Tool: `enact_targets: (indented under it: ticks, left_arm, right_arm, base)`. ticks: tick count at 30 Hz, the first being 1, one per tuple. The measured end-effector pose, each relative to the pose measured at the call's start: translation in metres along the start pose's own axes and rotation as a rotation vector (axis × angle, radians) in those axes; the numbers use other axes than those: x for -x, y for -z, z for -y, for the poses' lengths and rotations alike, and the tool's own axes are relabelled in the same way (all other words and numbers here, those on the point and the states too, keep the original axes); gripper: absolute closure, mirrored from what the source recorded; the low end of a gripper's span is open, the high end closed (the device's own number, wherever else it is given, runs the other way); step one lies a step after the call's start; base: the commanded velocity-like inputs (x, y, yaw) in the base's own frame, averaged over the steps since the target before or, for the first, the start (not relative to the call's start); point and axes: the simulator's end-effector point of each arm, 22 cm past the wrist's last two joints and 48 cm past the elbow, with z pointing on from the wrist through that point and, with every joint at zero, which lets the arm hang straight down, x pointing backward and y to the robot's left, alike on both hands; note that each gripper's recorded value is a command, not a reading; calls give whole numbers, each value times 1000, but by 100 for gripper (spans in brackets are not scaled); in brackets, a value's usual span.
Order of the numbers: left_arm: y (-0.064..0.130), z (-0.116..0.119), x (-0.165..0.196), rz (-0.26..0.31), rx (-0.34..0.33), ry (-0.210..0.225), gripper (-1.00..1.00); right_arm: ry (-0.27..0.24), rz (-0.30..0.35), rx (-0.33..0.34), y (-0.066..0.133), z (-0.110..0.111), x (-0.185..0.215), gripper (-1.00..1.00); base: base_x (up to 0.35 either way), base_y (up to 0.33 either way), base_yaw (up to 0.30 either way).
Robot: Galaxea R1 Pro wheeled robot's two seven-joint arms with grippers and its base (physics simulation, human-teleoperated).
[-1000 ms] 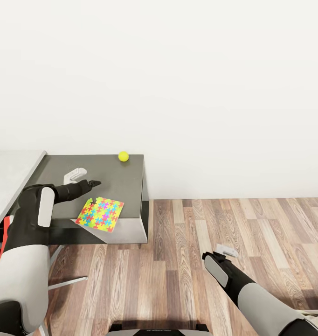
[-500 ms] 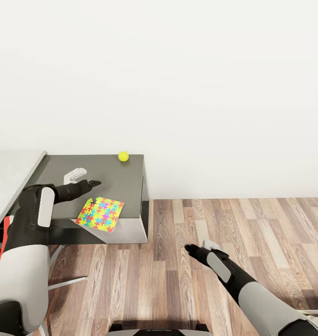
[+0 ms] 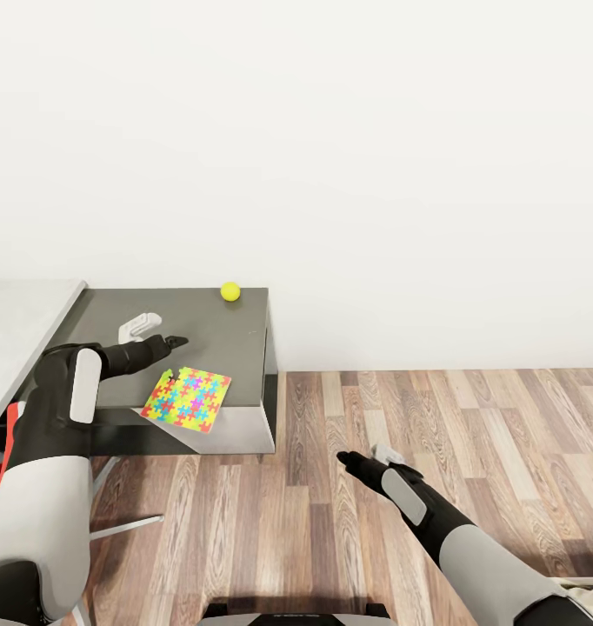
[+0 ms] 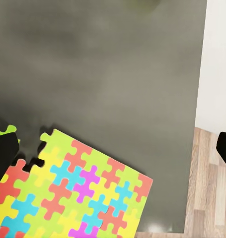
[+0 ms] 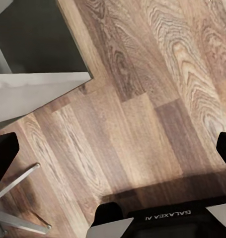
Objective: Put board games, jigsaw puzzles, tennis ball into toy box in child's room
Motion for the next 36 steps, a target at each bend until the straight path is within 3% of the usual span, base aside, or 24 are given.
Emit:
enact_targets:
  ticks: [4,8,14,21,26,36]
  left_arm:
    - [0,0,0,0,0,-1,-100]
    - [0,0,0,0,0,0,-100]
    - [0,0,0,0,0,-1,-100]
    - [0,0,0,0,0,0,-100]
    - [0,0,0,0,0,-1,-100]
    - [0,1,0,0,-1,-1,-100]
  right_arm:
    - [-7,40,14,0,-3,9,-100]
    - [-9,56,74,1,-18,12,-100]
    - [-20,54,193,4,-45,11,-100]
    - [-45,38,267,5,-83,-3,-100]
    - [-51,34,290,6,-100,-9,-100]
    - [-53,35,292,6,-102,-11,-100]
  base:
    - [0,0,0]
    - [0,0,0]
    - [0,0,0]
    - [0,0,0]
    - [0,0,0]
    - [0,0,161]
